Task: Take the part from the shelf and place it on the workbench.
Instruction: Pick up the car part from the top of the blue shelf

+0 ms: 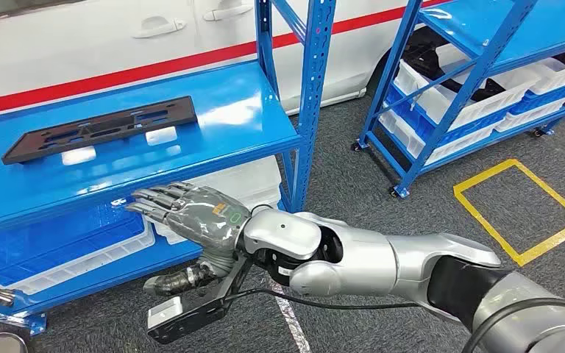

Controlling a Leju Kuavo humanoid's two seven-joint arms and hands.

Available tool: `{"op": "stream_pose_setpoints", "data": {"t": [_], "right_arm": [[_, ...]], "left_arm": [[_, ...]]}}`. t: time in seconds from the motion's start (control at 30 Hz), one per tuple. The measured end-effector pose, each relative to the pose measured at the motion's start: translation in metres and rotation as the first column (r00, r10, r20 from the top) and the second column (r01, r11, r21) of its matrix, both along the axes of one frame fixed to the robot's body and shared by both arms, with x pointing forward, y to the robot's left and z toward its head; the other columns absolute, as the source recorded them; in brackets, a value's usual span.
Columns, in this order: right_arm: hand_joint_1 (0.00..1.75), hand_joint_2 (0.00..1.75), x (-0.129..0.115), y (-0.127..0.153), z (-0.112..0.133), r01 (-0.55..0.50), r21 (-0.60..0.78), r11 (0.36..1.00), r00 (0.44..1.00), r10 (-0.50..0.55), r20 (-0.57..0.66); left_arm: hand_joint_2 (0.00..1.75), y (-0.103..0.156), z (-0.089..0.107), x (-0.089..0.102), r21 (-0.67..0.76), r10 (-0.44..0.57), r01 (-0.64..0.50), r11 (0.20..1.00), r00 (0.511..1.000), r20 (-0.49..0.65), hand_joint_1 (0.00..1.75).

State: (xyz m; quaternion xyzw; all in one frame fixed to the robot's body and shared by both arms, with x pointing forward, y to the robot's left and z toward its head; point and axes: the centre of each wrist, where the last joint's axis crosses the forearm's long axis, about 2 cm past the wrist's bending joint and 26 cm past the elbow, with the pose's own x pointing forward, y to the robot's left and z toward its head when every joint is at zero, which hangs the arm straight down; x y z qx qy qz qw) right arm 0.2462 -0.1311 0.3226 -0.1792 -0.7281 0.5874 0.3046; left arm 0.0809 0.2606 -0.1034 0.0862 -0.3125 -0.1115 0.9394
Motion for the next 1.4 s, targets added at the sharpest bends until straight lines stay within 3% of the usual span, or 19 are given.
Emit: {"op": "stream_pose_setpoints", "data": {"t": [0.27, 0.6, 0.73, 1.07, 1.2, 1.4], "right_arm": [[0.0, 0.0, 0.0006, 0.0, 0.0014, -0.022, 0.022, 1.0, 0.998, 0.024, -0.06], [0.0, 0.0, 0.0018, 0.0001, 0.0074, -0.034, 0.025, 0.999, 0.999, 0.035, -0.039], [0.0, 1.75, 0.0015, 0.0001, 0.0068, -0.034, 0.026, 0.999, 0.999, 0.035, -0.041], [0.0, 1.75, 0.0016, 0.0001, 0.0074, -0.034, 0.026, 0.999, 0.999, 0.035, -0.039], [0.0, 0.0, 0.0017, 0.0001, 0.0076, -0.035, 0.027, 0.999, 0.999, 0.036, -0.038], [0.0, 0.0, 0.0017, 0.0, 0.0075, -0.034, 0.034, 0.999, 0.999, 0.034, -0.027]], "left_arm": [[0.0, -0.0011, -0.0001, -0.0008, -0.001, -0.001, 0.001, 1.0, 1.0, -0.002, 0.0], [0.0, -0.0013, 0.0001, 0.0001, -0.001, -0.003, 0.003, 1.0, 1.0, -0.005, 0.0], [0.0, -0.0014, 0.0002, 0.0008, -0.001, -0.003, 0.003, 1.0, 1.0, -0.004, 0.0], [0.0, -0.0018, 0.0, -0.0008, -0.002, -0.003, 0.003, 1.0, 1.0, -0.008, 0.0], [0.0, -0.0027, 0.0002, 0.0004, -0.006, -0.006, 0.006, 1.0, 1.0, -0.006, 0.0], [0.0, -0.0032, 0.0002, 0.0002, -0.012, -0.008, 0.008, 1.0, 1.0, -0.009, 0.0]]}}
